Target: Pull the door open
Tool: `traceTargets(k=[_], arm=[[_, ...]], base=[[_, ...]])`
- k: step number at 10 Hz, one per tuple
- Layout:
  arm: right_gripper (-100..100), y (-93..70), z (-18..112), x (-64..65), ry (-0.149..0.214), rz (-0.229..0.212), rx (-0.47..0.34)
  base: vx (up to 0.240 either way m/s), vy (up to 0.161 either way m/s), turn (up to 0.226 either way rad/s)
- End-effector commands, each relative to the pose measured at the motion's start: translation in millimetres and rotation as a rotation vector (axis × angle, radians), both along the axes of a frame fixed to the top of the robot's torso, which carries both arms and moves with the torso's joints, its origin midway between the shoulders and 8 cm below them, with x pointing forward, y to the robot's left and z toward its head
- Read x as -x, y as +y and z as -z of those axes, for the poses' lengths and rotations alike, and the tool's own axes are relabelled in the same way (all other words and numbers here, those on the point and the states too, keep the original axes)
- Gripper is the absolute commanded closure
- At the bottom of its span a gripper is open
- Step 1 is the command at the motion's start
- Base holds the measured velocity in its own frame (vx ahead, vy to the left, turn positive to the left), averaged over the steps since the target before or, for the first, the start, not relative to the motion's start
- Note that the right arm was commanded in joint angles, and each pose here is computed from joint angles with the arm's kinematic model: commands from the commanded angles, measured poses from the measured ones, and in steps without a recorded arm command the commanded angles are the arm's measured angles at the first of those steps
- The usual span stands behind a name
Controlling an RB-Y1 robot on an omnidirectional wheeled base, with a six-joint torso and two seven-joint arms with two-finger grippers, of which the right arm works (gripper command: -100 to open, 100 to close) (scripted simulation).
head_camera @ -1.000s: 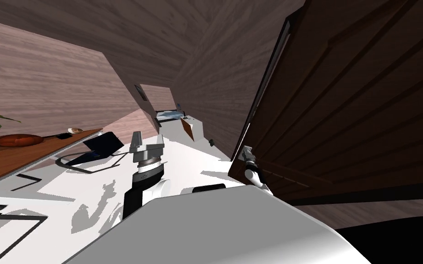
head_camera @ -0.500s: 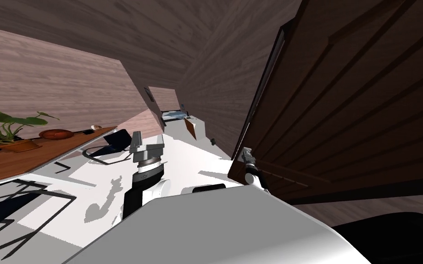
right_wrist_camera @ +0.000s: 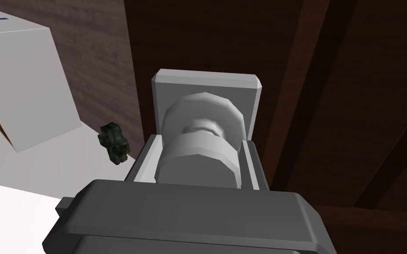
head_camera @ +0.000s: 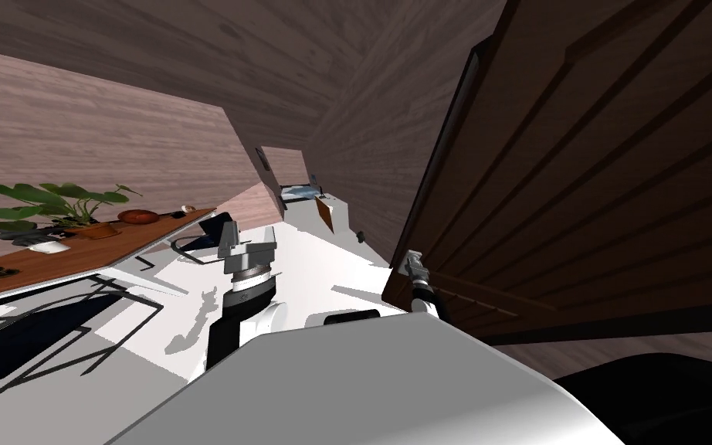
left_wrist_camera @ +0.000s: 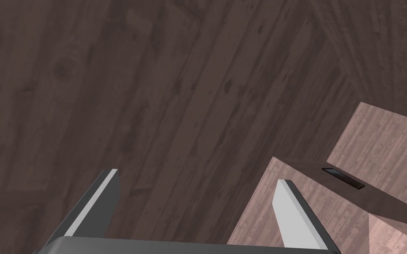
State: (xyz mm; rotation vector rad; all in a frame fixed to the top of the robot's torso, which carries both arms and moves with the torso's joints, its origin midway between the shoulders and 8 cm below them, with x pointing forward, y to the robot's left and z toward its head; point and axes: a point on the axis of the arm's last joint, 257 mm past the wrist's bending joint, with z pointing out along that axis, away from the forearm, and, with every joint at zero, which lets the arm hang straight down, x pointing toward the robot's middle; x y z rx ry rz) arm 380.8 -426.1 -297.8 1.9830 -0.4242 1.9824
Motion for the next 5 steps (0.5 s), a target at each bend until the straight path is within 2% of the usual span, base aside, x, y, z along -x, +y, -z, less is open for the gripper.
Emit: traceTargets(k=[1, 2, 5], arm=[[100, 7.3, -1.6, 4.2, -0.002, -0.010, -0.006], [100, 4.8, -0.2, 2.9, 0.002, -0.006, -0.004], [100, 2.1, 3.1, 21.9, 0.007, 0.010, -0.005]], base=[[-0.141, -0.052, 0.071], [-0.066, -0.020, 0.028], [-0.042, -0.039, 0.222]])
